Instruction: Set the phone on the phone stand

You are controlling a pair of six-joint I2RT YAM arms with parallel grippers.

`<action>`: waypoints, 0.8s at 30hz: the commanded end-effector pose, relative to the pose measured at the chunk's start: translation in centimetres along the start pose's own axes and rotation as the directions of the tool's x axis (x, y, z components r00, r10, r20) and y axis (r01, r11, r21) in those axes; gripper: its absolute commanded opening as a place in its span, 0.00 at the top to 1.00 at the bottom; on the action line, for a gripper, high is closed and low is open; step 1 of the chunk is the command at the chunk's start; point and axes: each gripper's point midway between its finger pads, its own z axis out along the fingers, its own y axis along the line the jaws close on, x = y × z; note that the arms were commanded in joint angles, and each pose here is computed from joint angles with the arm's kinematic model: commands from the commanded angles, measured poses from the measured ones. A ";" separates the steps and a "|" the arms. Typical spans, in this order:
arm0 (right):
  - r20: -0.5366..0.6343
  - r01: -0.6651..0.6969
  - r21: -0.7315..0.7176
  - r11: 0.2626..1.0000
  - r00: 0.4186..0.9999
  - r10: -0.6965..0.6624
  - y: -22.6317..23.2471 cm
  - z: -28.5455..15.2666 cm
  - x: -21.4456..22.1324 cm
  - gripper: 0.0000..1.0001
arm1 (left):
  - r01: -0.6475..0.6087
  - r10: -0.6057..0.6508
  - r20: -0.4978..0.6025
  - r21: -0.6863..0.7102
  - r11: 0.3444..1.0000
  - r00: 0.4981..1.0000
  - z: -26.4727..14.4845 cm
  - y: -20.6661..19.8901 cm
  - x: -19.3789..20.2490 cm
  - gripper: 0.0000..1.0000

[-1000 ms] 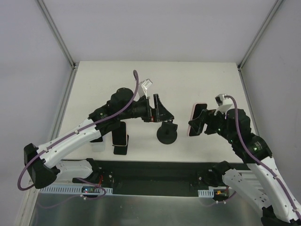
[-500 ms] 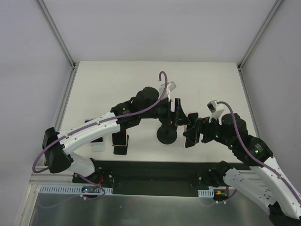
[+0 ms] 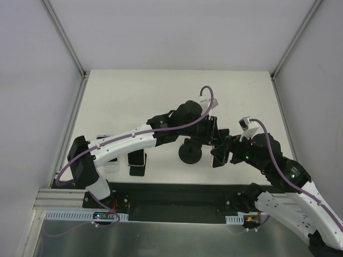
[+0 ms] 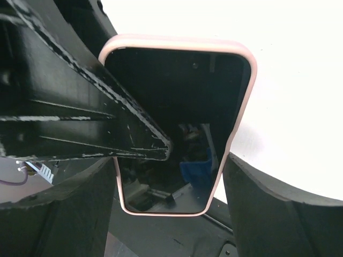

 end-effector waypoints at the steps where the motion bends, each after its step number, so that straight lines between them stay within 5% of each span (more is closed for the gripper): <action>1: 0.127 0.009 -0.042 0.999 0.992 -0.004 1.4 -0.7 -3.4 0.99 | -0.066 0.065 0.023 0.053 0.996 0.998 -0.7 -2.6 -1.2 0.79; 3: 0.116 0.019 -0.063 0.998 0.993 -0.011 1.8 -0.7 -3.3 0.91 | -0.086 0.085 0.032 0.035 0.996 0.996 -1.4 -2.5 -1.4 1.00; 5: 0.075 0.044 -0.099 0.994 0.996 -0.037 2.4 -0.8 -2.6 0.67 | -0.126 0.125 0.058 0.016 0.992 0.990 -2.3 -2.3 -1.7 1.00; 6: 0.055 0.058 -0.107 0.993 0.997 -0.052 2.5 -0.9 -2.2 0.41 | -0.153 0.150 0.090 0.031 0.988 0.985 -3.7 -3.2 -2.1 1.00; 9: -0.015 0.114 -0.113 0.987 0.993 -0.117 2.2 -1.1 -0.8 0.10 | -0.249 0.240 0.166 0.034 0.968 0.957 -7.4 -3.9 -2.7 1.00; 10: -0.025 0.144 -0.127 0.981 0.989 -0.148 2.3 -1.3 -0.7 0.06 | -0.287 0.281 0.173 0.015 0.958 0.944 -8.1 -3.2 -2.4 1.00; 15: -0.055 0.151 -0.049 0.987 0.987 -0.154 0.7 -1.4 -0.1 0.04 | -0.354 0.356 0.379 -0.076 0.932 0.855 -16.8 -2.7 -3.5 1.00; 22: -0.164 0.056 0.156 0.986 0.986 -0.030 -1.1 1.7 -0.5 0.00 | -0.311 0.357 0.510 -0.177 0.934 0.783 -23.9 0.1 -2.4 1.00; 24: -0.158 0.026 0.160 0.987 0.987 -0.001 -0.5 2.8 -1.0 0.15 | -0.296 0.351 0.527 -0.191 0.936 0.773 -25.0 0.6 -2.1 1.00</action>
